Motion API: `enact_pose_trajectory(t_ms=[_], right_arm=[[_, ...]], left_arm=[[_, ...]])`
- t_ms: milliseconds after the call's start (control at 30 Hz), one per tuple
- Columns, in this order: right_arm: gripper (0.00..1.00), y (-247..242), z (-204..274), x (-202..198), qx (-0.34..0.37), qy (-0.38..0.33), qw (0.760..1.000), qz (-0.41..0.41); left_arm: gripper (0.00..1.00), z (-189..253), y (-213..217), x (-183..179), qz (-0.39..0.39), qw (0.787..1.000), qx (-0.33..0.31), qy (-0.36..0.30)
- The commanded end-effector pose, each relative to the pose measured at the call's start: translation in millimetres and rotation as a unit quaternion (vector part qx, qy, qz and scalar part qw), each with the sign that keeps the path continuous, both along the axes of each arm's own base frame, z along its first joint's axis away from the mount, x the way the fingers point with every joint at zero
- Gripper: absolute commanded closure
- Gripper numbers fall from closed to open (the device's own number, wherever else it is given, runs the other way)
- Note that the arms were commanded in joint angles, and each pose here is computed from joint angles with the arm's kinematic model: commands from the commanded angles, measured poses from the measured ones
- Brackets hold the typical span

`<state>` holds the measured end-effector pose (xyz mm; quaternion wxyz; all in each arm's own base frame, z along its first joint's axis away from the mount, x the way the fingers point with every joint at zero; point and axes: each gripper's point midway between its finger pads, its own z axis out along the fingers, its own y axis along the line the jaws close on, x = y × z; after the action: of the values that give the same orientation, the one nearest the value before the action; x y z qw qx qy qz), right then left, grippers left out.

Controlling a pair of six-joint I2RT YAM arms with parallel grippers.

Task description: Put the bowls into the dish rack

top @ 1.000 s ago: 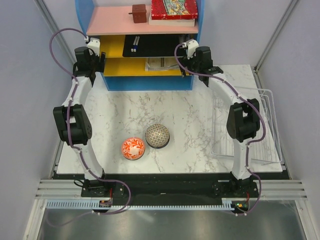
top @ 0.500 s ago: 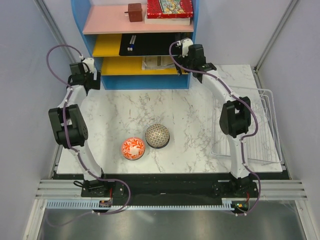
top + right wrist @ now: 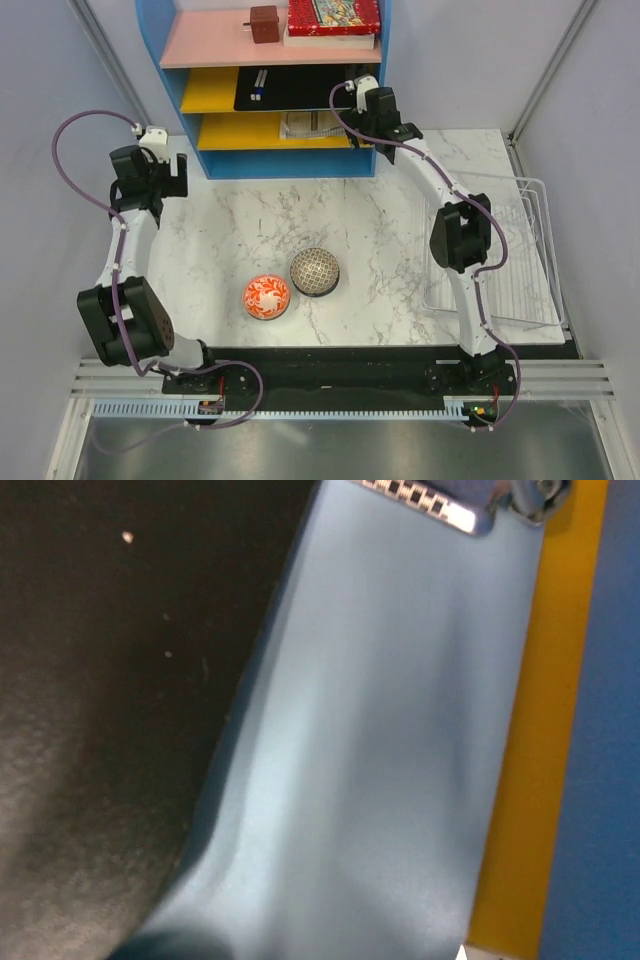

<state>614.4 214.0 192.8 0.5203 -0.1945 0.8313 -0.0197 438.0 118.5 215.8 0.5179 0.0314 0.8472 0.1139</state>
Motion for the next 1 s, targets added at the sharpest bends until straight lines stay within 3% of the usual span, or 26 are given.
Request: enact_pose_trajectory(t_ms=[0, 233, 433, 667, 967], right_arm=[[0.02, 170, -5, -58, -0.001, -0.024, 0.97, 0.24], [0.02, 192, -18, -76, -0.02, -0.013, 0.963, 0.267], [0.02, 176, -6, -86, -0.032, -0.01, 0.968, 0.25], [0.02, 110, 12, -127, -0.059, -0.008, 0.978, 0.202], [0.03, 23, 70, -150, 0.002, -0.055, 0.993, 0.106]], left_arm=[[0.0, 6, -16, -21, -0.014, 0.999, -0.025, -0.018], [0.0, 14, -31, -43, -0.035, 0.998, -0.034, -0.029], [0.0, 14, -34, -44, -0.041, 0.998, -0.038, -0.027], [0.0, 12, -44, -45, -0.059, 0.997, -0.053, -0.026], [0.0, 10, -53, -48, -0.073, 0.995, -0.07, -0.028]])
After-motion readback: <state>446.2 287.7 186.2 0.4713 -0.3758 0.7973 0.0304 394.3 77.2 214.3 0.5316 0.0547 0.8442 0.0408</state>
